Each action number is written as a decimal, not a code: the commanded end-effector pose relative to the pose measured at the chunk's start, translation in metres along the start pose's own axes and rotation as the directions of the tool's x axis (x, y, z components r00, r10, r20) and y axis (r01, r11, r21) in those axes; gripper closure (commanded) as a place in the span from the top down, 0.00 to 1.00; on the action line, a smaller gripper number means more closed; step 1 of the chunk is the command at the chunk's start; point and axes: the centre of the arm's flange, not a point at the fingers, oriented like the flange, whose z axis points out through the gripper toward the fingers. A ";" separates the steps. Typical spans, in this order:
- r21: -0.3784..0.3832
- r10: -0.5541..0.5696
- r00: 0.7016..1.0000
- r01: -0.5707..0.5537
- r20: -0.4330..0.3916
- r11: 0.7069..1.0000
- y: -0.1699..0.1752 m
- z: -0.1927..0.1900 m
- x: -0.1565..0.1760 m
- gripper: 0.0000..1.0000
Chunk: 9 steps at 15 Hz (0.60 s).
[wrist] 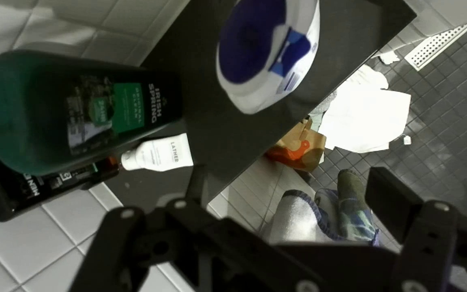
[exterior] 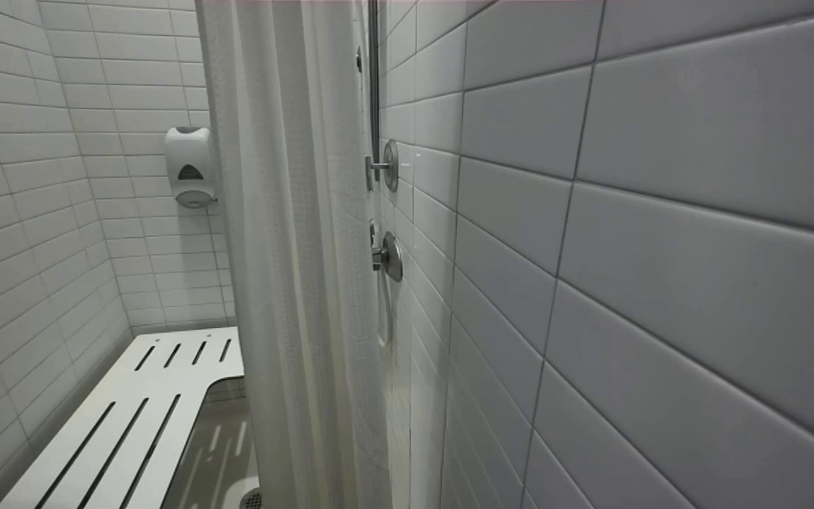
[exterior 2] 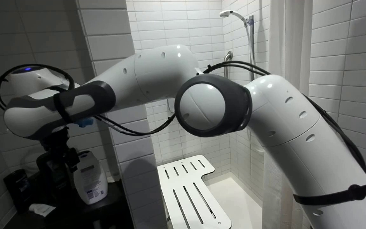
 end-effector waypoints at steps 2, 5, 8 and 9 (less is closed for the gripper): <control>-0.034 -0.076 0.997 0.075 -0.020 0.997 0.000 -0.022 0.027 1.00; -0.049 -0.083 0.994 0.079 -0.076 0.996 -0.022 -0.019 0.048 1.00; -0.080 -0.111 0.990 0.104 -0.088 0.991 -0.042 -0.018 0.071 1.00; -0.071 -0.126 0.988 0.120 -0.084 0.990 -0.052 -0.014 0.079 1.00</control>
